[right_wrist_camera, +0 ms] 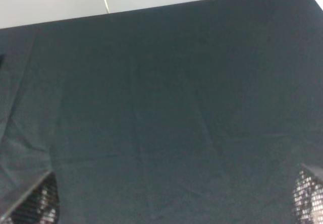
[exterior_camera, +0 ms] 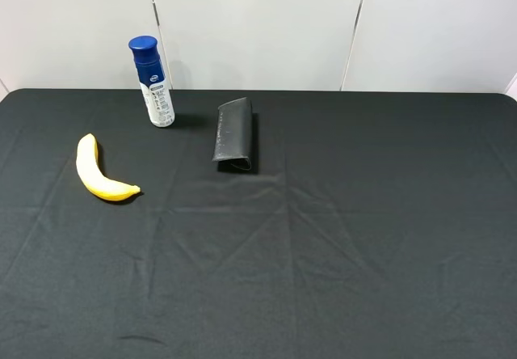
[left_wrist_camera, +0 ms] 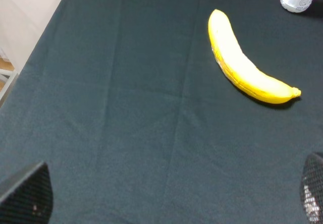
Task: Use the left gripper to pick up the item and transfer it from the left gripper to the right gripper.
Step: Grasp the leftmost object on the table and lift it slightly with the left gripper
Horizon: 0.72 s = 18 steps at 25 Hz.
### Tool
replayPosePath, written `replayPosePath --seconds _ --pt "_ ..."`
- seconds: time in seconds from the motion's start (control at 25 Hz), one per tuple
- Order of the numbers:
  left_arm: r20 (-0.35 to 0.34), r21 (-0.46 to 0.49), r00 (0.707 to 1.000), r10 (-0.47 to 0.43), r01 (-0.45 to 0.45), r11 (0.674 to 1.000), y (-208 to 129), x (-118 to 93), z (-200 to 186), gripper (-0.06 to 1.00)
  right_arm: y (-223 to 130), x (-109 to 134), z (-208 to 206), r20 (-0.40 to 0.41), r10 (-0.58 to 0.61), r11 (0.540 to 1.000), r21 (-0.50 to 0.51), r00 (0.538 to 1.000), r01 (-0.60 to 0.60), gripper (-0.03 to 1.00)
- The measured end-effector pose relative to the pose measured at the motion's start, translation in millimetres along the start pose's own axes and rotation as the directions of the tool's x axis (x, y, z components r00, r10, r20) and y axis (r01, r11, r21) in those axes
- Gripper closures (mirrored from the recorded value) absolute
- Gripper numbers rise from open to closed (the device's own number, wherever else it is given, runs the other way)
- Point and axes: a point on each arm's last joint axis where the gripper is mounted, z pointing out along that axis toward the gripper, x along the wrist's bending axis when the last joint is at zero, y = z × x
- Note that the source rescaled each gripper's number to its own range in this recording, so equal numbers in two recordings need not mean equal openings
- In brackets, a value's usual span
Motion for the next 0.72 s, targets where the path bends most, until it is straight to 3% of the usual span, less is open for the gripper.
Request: replayPosePath --seconds 0.72 --pt "0.017 0.005 1.0 -0.018 0.018 1.0 0.4 -1.6 0.0 -0.05 0.0 0.0 0.0 0.0 0.0 1.0 0.0 1.0 0.0 -0.03"
